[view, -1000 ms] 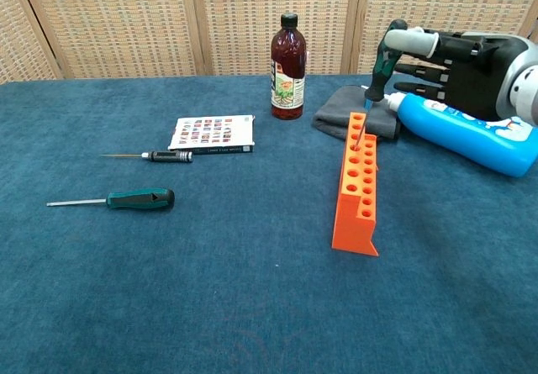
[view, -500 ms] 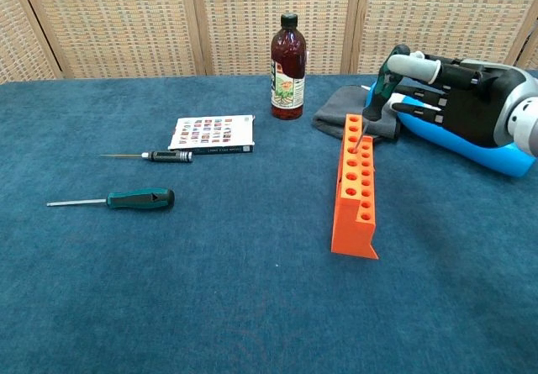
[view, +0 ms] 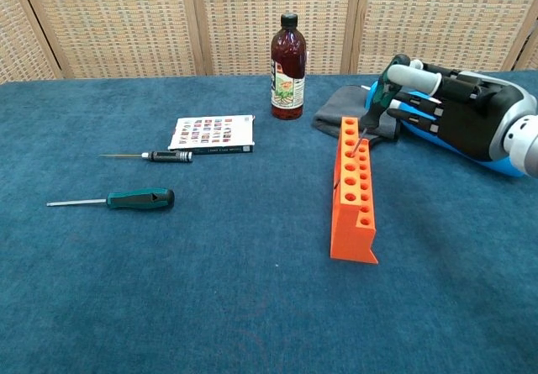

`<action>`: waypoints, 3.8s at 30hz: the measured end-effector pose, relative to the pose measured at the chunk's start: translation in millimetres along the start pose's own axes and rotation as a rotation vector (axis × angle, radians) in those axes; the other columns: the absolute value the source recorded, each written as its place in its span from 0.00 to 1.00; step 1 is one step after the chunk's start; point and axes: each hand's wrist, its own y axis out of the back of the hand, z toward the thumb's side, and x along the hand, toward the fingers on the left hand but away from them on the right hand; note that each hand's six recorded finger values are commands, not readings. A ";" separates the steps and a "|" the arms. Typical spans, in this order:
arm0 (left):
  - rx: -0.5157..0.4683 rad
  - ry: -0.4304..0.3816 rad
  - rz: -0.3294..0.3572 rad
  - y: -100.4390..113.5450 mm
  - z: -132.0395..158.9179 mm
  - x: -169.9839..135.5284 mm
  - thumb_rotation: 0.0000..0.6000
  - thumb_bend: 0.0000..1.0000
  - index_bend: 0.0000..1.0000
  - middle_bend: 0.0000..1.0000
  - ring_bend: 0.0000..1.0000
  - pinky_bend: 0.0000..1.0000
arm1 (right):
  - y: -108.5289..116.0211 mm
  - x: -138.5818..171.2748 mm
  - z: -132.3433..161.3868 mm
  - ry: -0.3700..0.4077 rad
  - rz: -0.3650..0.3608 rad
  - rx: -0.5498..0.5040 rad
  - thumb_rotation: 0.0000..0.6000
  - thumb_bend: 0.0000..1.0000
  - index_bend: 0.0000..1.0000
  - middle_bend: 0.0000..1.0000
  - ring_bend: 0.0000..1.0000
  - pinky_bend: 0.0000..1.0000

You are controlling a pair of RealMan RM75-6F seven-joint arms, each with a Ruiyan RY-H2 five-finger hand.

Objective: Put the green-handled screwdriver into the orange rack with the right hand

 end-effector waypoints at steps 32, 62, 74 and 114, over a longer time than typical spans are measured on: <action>-0.007 0.005 -0.001 0.3 -1.6 0.0 1.00 0.00 0.00 0.00 0.00 0.00 | -6.5 7.8 -20.0 0.019 0.074 0.044 1.00 0.22 0.54 0.00 0.00 0.00; -0.011 0.003 0.002 0.9 -1.3 0.1 1.00 0.00 0.00 0.00 0.00 0.00 | -8.2 13.7 -16.3 0.029 0.101 0.027 1.00 0.22 0.41 0.00 0.00 0.00; -0.019 -0.003 0.011 3.4 0.2 -1.6 1.00 0.00 0.00 0.00 0.00 0.00 | -35.9 19.5 -0.4 0.039 0.164 0.031 1.00 0.22 0.38 0.00 0.00 0.00; -0.027 -0.003 0.019 5.2 -0.4 -1.8 1.00 0.00 0.00 0.00 0.00 0.00 | -57.9 26.2 3.6 0.035 0.191 0.042 1.00 0.22 0.38 0.00 0.00 0.00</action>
